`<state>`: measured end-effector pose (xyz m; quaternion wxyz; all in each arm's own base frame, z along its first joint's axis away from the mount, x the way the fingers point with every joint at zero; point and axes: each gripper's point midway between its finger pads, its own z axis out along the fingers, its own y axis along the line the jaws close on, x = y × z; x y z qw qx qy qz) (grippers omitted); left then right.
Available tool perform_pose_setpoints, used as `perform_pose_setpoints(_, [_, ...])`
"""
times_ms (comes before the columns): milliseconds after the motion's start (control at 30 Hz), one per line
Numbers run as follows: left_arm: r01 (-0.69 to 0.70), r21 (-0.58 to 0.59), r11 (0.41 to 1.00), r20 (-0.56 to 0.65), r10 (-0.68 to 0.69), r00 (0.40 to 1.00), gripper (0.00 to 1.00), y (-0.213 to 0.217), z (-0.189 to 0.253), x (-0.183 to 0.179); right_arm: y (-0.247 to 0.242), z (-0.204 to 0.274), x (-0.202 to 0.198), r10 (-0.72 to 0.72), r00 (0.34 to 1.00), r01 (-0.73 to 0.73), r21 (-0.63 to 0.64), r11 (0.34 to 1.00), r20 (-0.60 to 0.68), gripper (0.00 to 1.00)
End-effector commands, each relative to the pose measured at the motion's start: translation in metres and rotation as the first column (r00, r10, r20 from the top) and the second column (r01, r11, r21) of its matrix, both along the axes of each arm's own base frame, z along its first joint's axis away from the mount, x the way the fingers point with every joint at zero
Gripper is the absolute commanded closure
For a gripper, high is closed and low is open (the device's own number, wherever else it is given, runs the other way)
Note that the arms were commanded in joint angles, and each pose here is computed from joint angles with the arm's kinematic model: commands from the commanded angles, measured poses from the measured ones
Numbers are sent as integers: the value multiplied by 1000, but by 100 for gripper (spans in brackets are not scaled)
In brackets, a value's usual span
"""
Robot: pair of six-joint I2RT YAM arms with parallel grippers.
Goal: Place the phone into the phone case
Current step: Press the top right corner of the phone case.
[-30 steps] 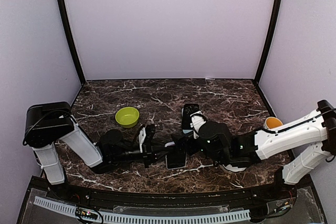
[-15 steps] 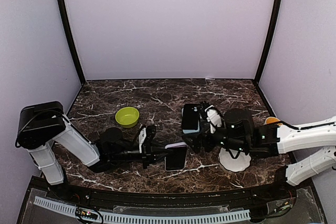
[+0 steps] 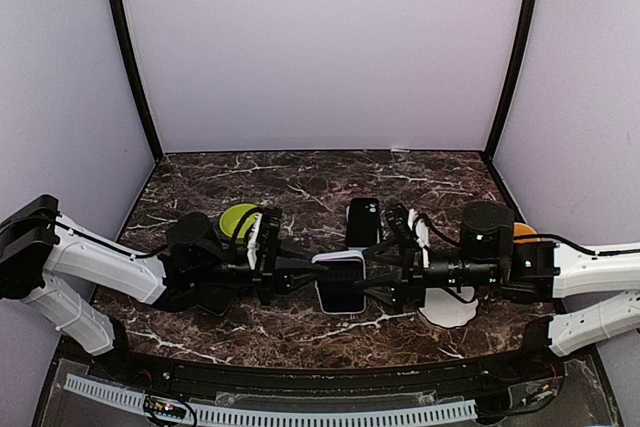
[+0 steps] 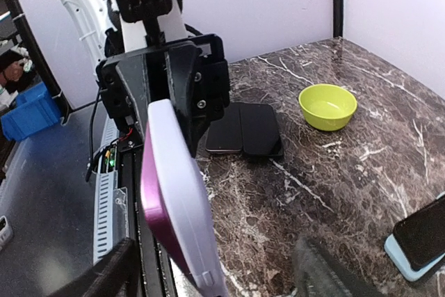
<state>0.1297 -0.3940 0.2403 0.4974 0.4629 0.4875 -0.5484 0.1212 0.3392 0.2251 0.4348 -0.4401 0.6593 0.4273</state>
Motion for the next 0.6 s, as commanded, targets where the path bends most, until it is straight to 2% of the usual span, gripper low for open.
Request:
perform_pose_setpoints(0, [59, -38, 998, 23, -58, 998, 100, 0, 26, -11, 12, 28, -6, 72, 996, -75, 64, 995, 49, 38])
perform_pose_setpoints(67, [62, -36, 997, 22, -61, 998, 100, 0, 25, -12, 15, 27, -7, 83, 995, -86, 66, 994, 46, 55])
perform_pose_setpoints(300, [102, -42, 994, 12, -101, 995, 100, 0, 30, -18, 20, 38, -12, 123, 992, -126, 89, 988, 39, 100])
perform_pose_setpoints(467, [119, -58, 991, -14, -120, 993, 99, 2, 34, -21, 16, 57, -14, 120, 991, -126, 140, 982, 54, 100])
perform_pose_setpoints(567, [139, -58, 989, -35, -141, 989, 75, 3, 35, -24, 13, 75, -18, 127, 989, -140, 193, 971, 76, 100])
